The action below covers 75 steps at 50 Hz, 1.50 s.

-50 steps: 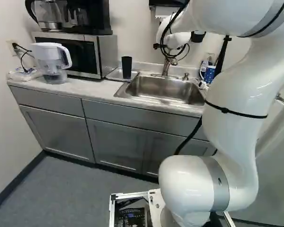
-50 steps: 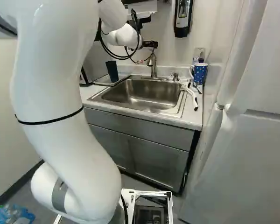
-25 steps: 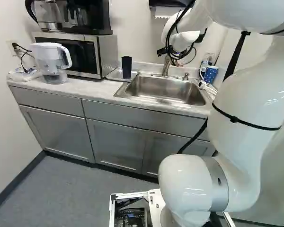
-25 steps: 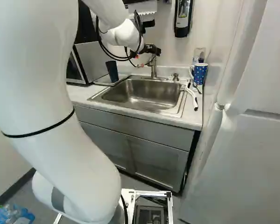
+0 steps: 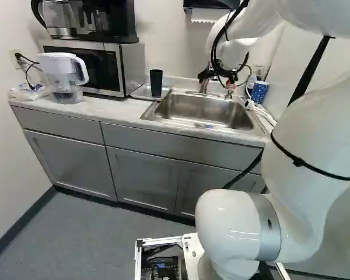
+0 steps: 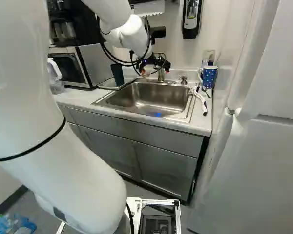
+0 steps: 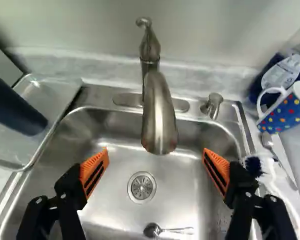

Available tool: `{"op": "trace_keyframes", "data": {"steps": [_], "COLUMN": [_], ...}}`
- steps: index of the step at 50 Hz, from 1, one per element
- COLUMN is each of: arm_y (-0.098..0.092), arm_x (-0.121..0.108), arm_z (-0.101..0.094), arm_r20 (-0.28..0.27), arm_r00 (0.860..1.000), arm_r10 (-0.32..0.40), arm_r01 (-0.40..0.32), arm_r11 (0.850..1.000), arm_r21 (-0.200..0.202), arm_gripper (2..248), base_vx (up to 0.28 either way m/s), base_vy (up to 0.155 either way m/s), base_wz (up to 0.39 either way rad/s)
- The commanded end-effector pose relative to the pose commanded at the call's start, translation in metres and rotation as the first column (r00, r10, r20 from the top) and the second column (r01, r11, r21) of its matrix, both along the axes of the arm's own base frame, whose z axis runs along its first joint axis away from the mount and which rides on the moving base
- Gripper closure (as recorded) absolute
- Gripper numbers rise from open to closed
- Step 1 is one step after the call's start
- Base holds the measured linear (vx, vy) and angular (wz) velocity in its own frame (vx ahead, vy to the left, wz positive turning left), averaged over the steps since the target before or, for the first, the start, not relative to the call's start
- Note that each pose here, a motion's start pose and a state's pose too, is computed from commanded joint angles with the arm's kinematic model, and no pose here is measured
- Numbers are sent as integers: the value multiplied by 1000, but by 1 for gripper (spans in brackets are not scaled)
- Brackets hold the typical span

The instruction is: Rinse the cup and place it in the tray

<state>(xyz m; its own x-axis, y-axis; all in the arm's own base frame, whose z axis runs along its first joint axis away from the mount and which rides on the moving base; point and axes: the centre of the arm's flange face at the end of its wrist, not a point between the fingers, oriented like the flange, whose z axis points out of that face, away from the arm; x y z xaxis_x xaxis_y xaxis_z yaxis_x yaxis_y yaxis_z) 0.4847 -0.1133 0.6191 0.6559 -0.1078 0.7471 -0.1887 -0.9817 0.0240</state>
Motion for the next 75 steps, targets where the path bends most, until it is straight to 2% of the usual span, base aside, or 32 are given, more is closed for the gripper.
{"op": "trace_keyframes", "data": {"steps": [10, 20, 75], "arm_y": [2, 4, 4], "arm_x": [-11, -18, -18], "arm_z": [-7, -13, -13], "arm_r20": [-101, -200, -201], "arm_r00": [995, 980, 979], "arm_r10": [5, 16, 16], "arm_r01": [-3, -5, -5], "arm_r11": [1000, 998, 998], "arm_r21": [28, 56, 57], "arm_gripper": [3, 3, 3], "base_vx": [0, 0, -3], "base_vy": [0, 0, 5], "base_wz": [0, 0, -1]}}
